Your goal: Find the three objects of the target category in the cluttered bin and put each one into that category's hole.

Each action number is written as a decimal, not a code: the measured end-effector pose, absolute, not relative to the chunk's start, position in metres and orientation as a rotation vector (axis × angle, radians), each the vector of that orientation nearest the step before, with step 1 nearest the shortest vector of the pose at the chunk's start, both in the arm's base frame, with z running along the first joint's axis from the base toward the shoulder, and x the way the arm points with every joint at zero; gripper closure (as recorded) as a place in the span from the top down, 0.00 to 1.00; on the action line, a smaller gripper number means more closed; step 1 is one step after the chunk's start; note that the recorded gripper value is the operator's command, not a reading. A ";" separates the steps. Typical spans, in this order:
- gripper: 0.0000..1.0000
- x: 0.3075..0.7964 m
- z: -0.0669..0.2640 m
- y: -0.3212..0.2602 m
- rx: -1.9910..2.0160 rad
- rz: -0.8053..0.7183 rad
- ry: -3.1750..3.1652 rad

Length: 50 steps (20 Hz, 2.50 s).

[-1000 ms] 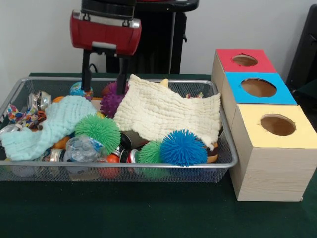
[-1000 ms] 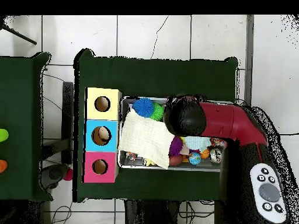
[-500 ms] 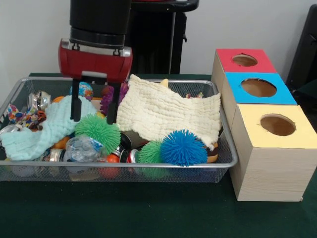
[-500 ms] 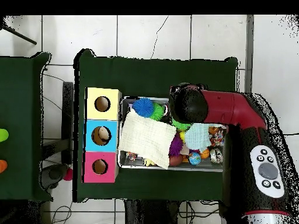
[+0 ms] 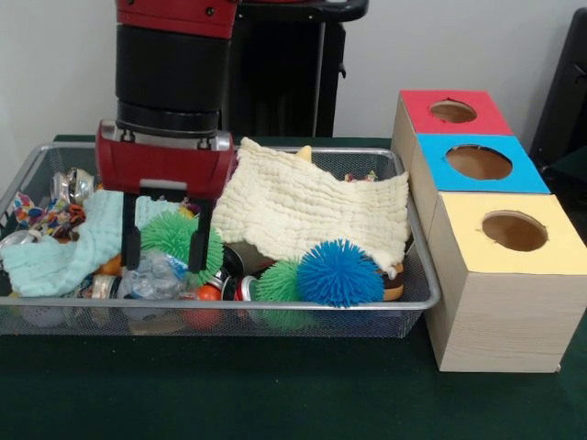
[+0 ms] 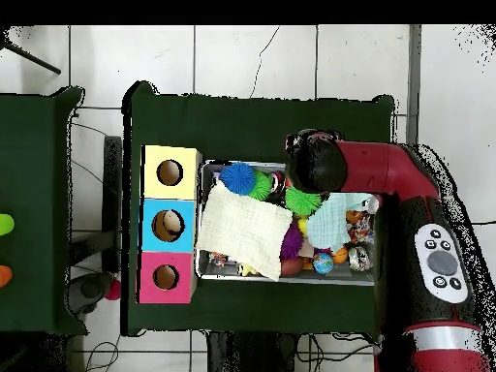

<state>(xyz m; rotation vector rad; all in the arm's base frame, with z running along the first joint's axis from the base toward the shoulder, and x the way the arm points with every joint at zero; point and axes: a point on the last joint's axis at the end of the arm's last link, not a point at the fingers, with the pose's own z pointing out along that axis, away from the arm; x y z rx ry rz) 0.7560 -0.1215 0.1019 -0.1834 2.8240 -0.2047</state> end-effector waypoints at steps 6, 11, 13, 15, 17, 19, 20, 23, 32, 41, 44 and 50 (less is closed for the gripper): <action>1.00 0.752 0.088 -0.123 -0.212 -0.219 2.836; 1.00 0.750 0.084 -0.121 -0.231 -0.229 2.838; 1.00 0.750 0.084 -0.121 -0.235 -0.231 2.838; 1.00 0.750 0.084 -0.120 -0.238 -0.232 2.839; 1.00 0.750 0.084 -0.117 -0.244 -0.233 2.844; 1.00 0.749 0.084 -0.114 -0.251 -0.234 2.851; 1.00 0.749 0.084 -0.114 -0.252 -0.235 2.853; 1.00 0.748 0.084 -0.111 -0.260 -0.237 2.862; 1.00 0.745 0.082 -0.110 -0.268 -0.241 2.878; 1.00 0.742 0.079 -0.114 -0.270 -0.247 2.883; 1.00 0.739 0.078 -0.119 -0.264 -0.248 2.888; 1.00 0.734 0.075 -0.125 -0.253 -0.243 2.899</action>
